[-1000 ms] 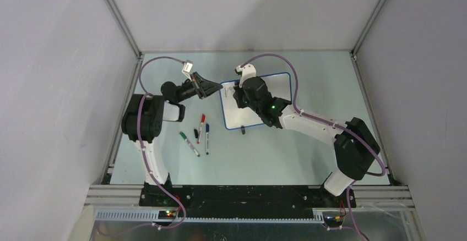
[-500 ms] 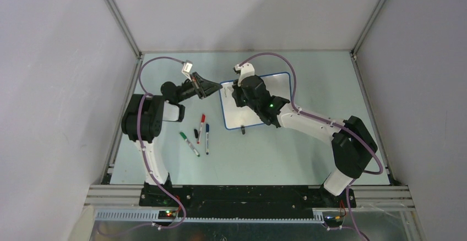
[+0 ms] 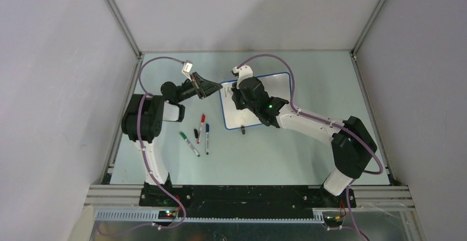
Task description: Write a sentence on the whiteboard
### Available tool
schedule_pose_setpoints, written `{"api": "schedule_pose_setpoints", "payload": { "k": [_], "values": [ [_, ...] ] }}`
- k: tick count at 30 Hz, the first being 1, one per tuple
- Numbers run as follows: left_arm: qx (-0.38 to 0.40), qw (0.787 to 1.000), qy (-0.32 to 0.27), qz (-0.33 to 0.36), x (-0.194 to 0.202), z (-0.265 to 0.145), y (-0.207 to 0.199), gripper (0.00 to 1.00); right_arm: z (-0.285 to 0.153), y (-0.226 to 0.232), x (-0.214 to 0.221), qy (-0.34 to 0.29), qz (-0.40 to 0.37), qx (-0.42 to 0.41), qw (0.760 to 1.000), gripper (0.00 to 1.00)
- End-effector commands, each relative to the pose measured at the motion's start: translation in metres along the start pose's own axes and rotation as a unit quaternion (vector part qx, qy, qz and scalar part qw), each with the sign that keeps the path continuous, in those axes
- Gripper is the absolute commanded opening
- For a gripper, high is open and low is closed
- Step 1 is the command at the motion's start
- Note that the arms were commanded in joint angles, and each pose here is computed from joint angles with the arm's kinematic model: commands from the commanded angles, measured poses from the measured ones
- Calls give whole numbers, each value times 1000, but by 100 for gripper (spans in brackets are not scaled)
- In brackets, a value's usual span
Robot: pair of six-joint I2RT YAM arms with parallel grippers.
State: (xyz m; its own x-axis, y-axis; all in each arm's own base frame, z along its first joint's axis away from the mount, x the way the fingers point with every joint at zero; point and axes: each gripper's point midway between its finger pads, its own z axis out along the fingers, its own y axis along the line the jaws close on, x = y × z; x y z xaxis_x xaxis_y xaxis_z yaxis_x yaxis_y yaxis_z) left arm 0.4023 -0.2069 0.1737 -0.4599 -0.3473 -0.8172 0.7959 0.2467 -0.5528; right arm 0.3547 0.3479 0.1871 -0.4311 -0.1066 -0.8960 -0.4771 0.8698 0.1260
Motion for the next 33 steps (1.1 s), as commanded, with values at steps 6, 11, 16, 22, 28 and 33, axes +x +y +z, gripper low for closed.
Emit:
{"api": "schedule_pose_setpoints", "payload": {
  "k": [6,11,16,22,28,33],
  "values": [
    [20,998,-11,63,-15,1,-15,0,2,8,-6,-2,-14,-8,1000,0],
    [20,998,-11,63,-15,1,-15,0,1,13,-6,-1,-16,-19,1000,0],
    [20,998,-11,64,-15,1,-15,0,1,13,-5,0,-17,-20,1000,0],
    [20,998,-11,64,-15,0,-15,0,1,11,-4,2,-18,-16,1000,0],
    [21,998,-11,64,-15,1,-15,0,2,3,1,12,-13,-1,1000,0],
    [20,998,-11,64,-15,1,-15,0,1,1,1,14,-13,4,1000,0]
  ]
}}
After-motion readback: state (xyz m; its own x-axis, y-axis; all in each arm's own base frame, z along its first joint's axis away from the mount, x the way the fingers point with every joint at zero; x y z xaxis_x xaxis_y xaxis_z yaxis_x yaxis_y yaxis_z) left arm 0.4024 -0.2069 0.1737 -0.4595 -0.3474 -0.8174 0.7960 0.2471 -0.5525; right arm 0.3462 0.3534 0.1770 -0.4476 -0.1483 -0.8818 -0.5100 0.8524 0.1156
